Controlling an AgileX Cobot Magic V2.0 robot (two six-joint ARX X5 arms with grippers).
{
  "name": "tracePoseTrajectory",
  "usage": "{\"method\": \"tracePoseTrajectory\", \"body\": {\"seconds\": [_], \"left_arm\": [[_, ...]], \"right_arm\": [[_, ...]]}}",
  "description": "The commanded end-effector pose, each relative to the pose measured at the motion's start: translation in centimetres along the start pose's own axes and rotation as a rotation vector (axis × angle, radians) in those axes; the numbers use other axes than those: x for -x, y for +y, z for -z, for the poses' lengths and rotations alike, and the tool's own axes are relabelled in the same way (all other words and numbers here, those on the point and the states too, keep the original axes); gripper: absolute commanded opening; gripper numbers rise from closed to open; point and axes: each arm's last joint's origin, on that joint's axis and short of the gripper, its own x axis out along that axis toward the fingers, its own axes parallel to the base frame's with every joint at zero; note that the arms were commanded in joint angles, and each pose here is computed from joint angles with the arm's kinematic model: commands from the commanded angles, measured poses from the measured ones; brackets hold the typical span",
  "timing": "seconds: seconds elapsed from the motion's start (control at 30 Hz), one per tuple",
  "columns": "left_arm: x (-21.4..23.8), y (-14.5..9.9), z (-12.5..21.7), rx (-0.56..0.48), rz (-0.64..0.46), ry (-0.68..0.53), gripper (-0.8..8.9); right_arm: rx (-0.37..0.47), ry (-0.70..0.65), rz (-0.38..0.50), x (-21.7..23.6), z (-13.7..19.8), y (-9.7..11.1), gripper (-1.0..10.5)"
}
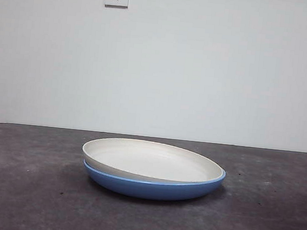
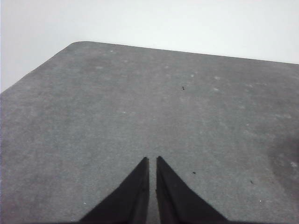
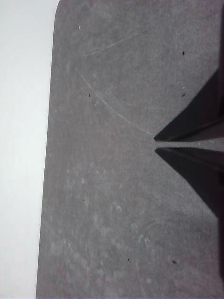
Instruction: Pick up the white plate, put it on the blue plate, put it on desk
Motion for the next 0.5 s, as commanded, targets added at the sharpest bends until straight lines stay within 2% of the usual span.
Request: {"method": "tracePoseTrajectory", "body": {"seconds": [0.03, 0.5], "left_arm": [[-0.19, 0.08, 0.7, 0.002, -0.008, 0.022, 0.26], [-0.19, 0.08, 0.7, 0.002, -0.008, 0.022, 0.26]], "right_arm": [[-0.014, 0.005, 0.005, -0.04, 0.19, -0.02, 0.2], [-0.015, -0.01, 0.005, -0.04, 0.03, -0.02, 0.2]]}}
